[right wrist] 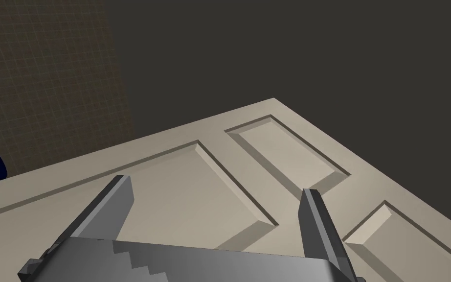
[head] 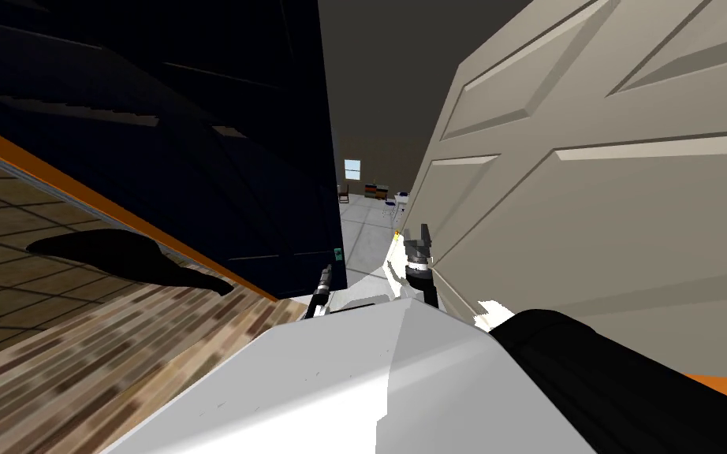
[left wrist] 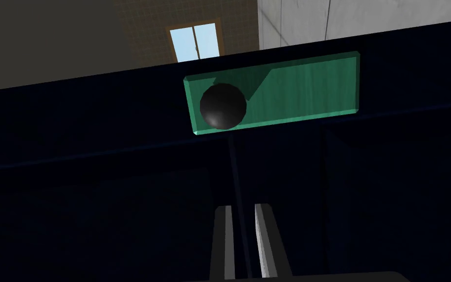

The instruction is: Push the door open

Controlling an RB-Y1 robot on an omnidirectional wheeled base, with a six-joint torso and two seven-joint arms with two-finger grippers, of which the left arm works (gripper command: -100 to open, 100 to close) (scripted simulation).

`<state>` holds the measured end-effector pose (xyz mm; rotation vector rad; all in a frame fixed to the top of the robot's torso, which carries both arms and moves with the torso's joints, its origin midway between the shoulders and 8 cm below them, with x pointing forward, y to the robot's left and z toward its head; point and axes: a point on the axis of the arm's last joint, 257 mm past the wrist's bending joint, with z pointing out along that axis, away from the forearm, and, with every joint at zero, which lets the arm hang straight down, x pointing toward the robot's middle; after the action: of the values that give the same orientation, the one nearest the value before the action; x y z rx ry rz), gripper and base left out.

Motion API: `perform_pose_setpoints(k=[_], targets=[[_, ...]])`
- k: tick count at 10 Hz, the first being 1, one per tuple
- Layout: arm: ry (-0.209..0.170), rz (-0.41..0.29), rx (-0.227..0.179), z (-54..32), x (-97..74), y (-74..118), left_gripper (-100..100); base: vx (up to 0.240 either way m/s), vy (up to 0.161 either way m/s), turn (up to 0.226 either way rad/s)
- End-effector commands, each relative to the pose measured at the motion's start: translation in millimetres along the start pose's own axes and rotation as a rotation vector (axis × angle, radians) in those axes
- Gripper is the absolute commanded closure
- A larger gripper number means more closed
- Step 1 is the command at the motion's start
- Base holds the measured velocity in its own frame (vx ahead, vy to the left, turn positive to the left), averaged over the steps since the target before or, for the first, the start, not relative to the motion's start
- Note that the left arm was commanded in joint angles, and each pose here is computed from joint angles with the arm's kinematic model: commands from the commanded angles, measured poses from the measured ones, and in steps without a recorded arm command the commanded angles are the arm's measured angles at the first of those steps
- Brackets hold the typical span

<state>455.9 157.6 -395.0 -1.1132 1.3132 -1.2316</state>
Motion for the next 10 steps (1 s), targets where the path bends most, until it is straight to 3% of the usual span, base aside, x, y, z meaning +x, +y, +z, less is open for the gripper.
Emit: perform_pose_setpoints(k=[1,3,4,10], targets=[[-0.003,-0.019,0.001,-1.0,5.5,-1.0,-100,-0.212,-0.058,0.047],[-0.006,-0.050,0.003,-1.3,16.6,-3.6,-100,-0.228,-0.032,0.048],[-0.005,-0.039,0.003,-1.4,12.2,-2.1,-100,-0.097,-0.005,0.003],[-0.021,-0.018,0.008,-1.5,-4.8,-1.0,-100,0.189,-0.023,-0.026]])
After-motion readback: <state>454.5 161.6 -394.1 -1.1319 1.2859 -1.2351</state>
